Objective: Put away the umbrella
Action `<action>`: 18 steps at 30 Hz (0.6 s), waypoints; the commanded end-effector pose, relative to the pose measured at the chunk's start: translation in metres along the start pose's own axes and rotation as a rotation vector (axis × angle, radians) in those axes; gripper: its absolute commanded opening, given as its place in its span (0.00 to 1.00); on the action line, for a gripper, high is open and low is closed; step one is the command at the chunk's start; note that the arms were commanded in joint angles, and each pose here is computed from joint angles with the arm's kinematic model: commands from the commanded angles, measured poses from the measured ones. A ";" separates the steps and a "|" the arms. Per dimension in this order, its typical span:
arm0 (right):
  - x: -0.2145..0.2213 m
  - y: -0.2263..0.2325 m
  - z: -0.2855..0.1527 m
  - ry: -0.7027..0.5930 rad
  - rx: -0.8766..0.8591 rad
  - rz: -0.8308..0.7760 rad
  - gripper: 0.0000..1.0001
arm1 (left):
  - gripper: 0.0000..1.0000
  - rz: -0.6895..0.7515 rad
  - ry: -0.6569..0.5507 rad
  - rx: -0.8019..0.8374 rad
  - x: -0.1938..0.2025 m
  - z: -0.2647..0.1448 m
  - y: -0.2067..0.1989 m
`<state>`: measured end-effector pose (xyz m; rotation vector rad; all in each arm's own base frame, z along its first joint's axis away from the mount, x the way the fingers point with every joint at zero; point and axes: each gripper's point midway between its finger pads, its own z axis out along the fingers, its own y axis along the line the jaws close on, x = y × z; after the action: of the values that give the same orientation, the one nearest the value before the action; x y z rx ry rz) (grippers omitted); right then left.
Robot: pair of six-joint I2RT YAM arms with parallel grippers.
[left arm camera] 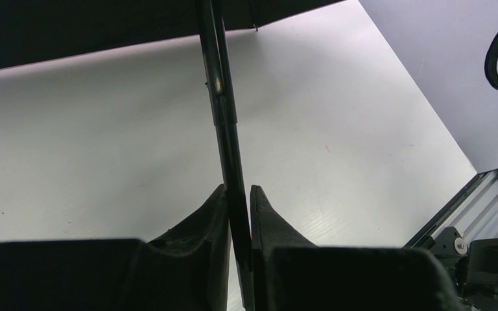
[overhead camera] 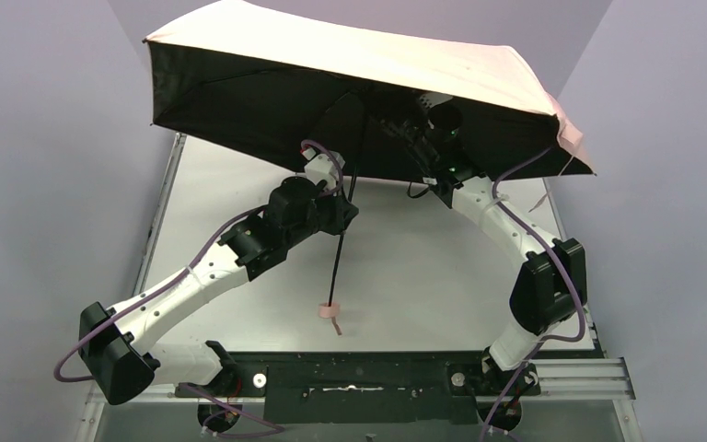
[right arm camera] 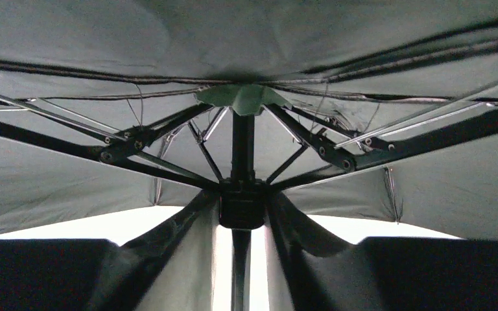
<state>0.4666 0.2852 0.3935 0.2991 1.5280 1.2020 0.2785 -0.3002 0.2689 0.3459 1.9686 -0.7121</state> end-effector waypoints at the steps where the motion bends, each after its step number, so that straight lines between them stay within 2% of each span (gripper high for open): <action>1: -0.039 0.011 0.003 -0.091 -0.041 -0.048 0.17 | 0.00 0.095 0.061 0.104 0.013 -0.016 -0.018; 3: -0.040 0.009 0.000 -0.092 -0.039 -0.059 0.00 | 0.00 0.094 0.058 0.098 0.012 -0.016 -0.017; 7: -0.035 0.006 -0.008 -0.073 -0.027 -0.073 0.00 | 0.00 0.086 0.037 0.057 0.006 -0.016 -0.010; 11: -0.017 0.007 -0.026 -0.022 -0.016 -0.067 0.00 | 0.00 0.077 -0.023 -0.003 -0.017 -0.015 0.005; 18: 0.073 -0.002 -0.064 0.156 0.033 -0.037 0.00 | 0.00 0.055 -0.195 -0.050 -0.091 -0.014 0.036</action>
<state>0.4238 0.2825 0.3640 0.2737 1.6036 1.1800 0.2900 -0.2757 0.2612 0.3827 2.0101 -0.6419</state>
